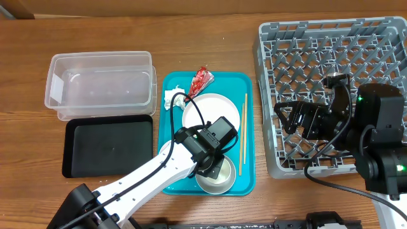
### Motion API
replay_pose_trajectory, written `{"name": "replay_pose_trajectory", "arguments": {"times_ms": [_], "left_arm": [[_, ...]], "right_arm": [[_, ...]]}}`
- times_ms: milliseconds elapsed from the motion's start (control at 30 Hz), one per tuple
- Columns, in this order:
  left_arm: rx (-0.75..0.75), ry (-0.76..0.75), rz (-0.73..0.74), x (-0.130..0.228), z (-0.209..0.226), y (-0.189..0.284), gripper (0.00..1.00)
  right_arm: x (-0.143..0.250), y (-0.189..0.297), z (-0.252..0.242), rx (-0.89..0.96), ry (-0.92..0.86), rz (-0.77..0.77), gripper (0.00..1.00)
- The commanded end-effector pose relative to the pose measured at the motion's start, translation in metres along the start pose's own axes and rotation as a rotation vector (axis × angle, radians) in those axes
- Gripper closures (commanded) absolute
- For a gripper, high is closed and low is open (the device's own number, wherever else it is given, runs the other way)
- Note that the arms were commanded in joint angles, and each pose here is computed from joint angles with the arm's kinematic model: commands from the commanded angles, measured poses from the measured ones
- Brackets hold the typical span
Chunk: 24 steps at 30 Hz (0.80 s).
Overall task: Sort waste into correct bins and load items into the dishwasher
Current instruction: 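Reach the left gripper down and grasp the small white cup, then lift the white cup with the left gripper toward the right gripper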
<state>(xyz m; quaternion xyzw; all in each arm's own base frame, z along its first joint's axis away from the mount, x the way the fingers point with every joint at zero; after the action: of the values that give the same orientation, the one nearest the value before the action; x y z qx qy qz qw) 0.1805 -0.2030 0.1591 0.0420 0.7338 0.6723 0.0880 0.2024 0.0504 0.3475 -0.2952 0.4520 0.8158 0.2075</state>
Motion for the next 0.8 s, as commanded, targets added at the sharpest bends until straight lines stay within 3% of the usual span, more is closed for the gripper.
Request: {"name": "replay_pose_trajectory", "arguments": {"times_ms": [0, 233, 400, 500, 633, 767], "left_arm": [[0.05, 0.02, -0.001, -0.007, -0.005, 0.017, 0.96], [0.124, 0.077, -0.072, -0.031, 0.011, 0.082, 0.96], [0.338, 0.131, -0.167, -0.049, 0.036, 0.132, 0.96], [0.579, 0.121, -0.201, -0.059, 0.051, 0.155, 0.96], [0.978, 0.039, -0.212, -0.068, 0.067, 0.182, 0.96], [1.262, -0.07, -0.248, -0.07, 0.076, 0.207, 0.96]], "right_arm": [[-0.005, 0.007, 0.004, -0.008, 0.011, -0.031, 0.0], [-0.005, 0.007, 0.004, -0.008, 0.011, -0.031, 0.0], [-0.005, 0.007, 0.005, -0.01, 0.011, -0.031, 0.0], [-0.006, 0.007, 0.011, -0.091, 0.028, -0.03, 0.0], [-0.011, 0.015, 0.039, -0.422, 0.225, -0.071, 0.03], [-0.019, 0.024, 0.058, -0.653, 0.335, -0.132, 0.03]]}}
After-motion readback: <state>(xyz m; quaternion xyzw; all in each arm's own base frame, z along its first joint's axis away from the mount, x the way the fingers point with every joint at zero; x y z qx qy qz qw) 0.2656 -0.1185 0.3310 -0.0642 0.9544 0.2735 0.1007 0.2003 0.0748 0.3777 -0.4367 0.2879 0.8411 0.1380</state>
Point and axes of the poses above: each gripper's point midway between its finger pads, its own y axis back along the fingers, its own z axis along the line the jaws close on, x = y × z, the point moved 9 cm from there along y, back along the fingers, and after that the axes turned 10 degrees about y, right-handed, at the moved point
